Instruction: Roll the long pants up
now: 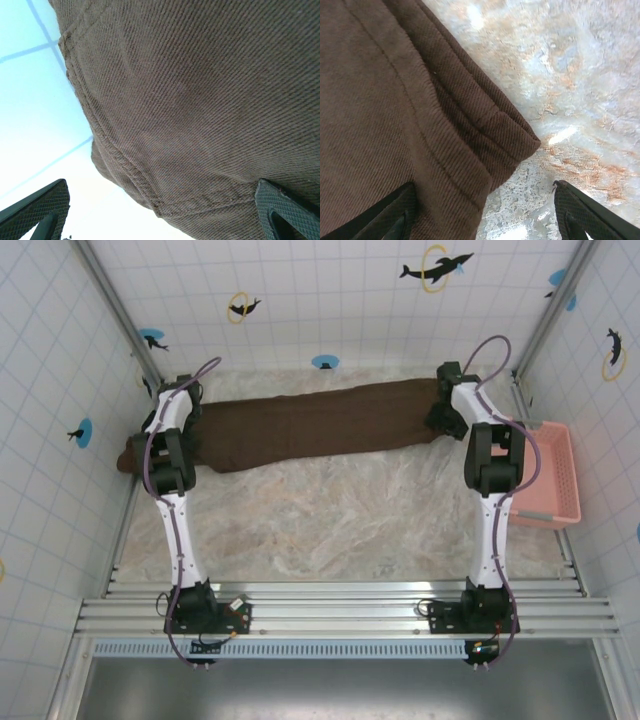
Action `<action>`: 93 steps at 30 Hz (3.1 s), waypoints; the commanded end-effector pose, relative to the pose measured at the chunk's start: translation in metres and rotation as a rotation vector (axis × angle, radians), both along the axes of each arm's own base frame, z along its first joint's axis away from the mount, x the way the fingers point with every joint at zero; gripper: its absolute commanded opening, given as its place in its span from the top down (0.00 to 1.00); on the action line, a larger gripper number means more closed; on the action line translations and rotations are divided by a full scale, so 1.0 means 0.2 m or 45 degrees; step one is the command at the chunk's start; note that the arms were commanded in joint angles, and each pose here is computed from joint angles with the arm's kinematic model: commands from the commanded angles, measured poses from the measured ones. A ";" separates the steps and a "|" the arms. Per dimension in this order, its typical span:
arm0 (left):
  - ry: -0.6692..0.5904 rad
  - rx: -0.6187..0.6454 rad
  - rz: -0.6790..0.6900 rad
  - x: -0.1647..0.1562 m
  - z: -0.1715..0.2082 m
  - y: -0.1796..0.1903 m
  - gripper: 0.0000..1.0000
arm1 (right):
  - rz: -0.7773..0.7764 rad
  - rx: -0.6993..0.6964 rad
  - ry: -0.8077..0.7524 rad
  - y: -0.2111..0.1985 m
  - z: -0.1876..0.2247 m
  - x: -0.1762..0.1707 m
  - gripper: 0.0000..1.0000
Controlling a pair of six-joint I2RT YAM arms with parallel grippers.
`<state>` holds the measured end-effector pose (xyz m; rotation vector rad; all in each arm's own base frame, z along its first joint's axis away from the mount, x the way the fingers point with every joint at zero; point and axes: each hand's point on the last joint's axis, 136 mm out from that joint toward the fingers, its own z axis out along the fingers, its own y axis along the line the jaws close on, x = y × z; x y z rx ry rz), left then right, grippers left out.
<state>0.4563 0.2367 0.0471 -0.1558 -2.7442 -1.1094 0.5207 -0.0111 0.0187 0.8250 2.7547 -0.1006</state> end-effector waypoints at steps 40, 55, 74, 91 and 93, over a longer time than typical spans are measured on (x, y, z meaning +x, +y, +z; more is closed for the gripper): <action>0.063 -0.436 -0.115 -0.09 -0.17 -1.16 0.03 | 0.098 -0.042 -0.670 -0.48 1.29 0.15 1.00; 0.002 -1.035 -0.094 -0.29 0.00 -2.06 0.02 | 0.472 -0.011 -0.659 -0.15 1.46 0.01 1.00; -0.476 -1.129 0.229 -0.15 0.48 -1.41 0.02 | 1.011 0.263 -0.803 1.20 1.60 -0.19 1.00; -0.565 -1.049 0.612 -0.50 0.20 -0.71 0.02 | 1.214 0.779 -0.843 2.29 1.35 -0.27 1.00; -0.562 -1.069 0.620 -0.48 0.18 -0.70 0.02 | 1.228 0.861 -0.800 2.40 1.29 -0.32 1.00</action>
